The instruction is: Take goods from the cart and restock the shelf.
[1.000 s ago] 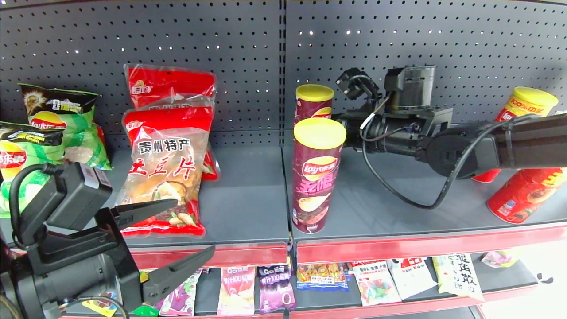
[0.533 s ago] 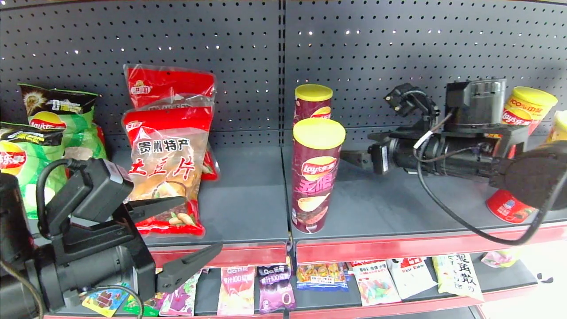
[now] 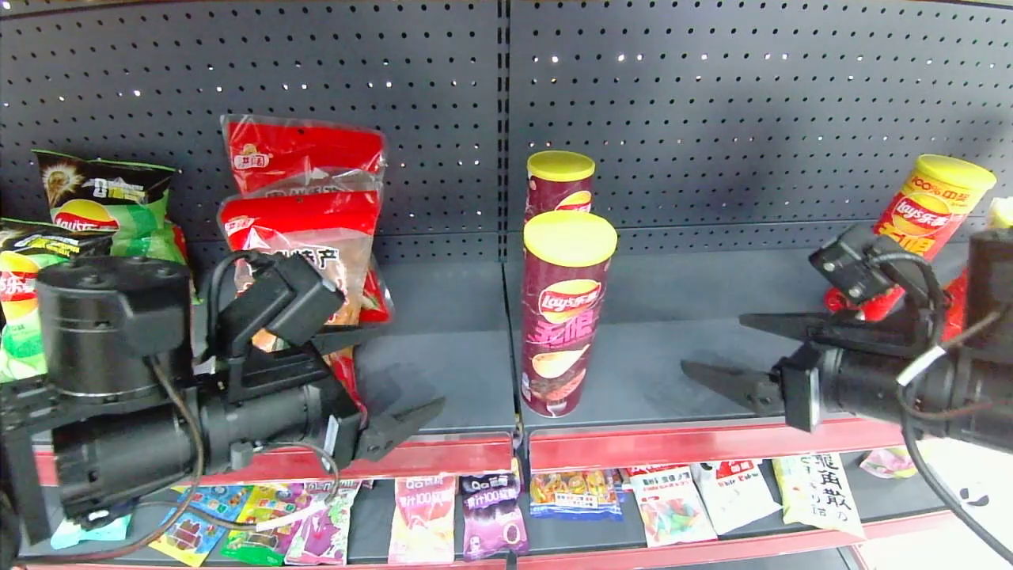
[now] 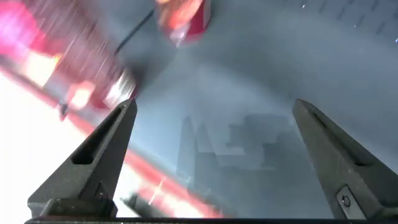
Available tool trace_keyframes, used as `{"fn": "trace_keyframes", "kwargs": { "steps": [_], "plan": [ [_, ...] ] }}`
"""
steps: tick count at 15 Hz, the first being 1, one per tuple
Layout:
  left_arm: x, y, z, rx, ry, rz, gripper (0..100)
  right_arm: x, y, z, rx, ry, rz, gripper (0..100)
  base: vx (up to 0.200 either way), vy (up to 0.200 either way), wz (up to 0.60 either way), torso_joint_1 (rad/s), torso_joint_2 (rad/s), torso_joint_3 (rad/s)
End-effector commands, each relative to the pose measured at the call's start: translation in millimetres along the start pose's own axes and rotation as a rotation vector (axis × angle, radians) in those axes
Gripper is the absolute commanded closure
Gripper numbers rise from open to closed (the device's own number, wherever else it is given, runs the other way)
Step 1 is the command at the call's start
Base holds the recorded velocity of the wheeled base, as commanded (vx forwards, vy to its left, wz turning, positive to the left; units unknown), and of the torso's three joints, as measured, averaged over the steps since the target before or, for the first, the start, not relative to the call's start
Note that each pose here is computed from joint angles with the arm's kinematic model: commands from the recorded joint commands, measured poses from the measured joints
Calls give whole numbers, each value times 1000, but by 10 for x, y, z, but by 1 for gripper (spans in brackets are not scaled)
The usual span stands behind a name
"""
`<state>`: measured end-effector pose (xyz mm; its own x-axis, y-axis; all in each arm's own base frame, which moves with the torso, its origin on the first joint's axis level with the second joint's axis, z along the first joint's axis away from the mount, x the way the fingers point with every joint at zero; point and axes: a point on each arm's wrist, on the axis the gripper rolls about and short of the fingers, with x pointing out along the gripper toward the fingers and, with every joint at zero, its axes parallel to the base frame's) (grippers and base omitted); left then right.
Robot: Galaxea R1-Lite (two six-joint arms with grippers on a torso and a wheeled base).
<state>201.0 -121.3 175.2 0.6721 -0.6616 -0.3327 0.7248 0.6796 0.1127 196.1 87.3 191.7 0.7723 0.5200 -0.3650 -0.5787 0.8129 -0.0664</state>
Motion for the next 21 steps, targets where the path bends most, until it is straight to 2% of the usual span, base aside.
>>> {"fn": "trace_keyframes", "kwargs": {
  "steps": [1,2,6,14,19,21],
  "plan": [
    [373,-15,-48,20,63,-46,0,-423,127,-180,-11,-49,8,0,0,0,0,0,0,0],
    [445,-27,-61,32,76,-55,0,-472,131,-183,-12,-63,2,0,0,0,0,0,0,0],
    [609,-89,-115,41,112,-68,0,-510,91,-108,-8,-96,-25,0,0,0,0,0,0,0],
    [995,-123,-42,56,107,-91,0,-532,59,-103,8,-102,-45,0,0,0,0,0,0,0],
    [1036,-112,-36,58,106,-89,0,-539,42,-104,11,-103,-56,0,0,0,0,0,0,0],
    [1053,-77,-68,54,124,-55,0,-539,40,-105,11,-103,-57,0,0,0,0,0,0,0]
  ]
}}
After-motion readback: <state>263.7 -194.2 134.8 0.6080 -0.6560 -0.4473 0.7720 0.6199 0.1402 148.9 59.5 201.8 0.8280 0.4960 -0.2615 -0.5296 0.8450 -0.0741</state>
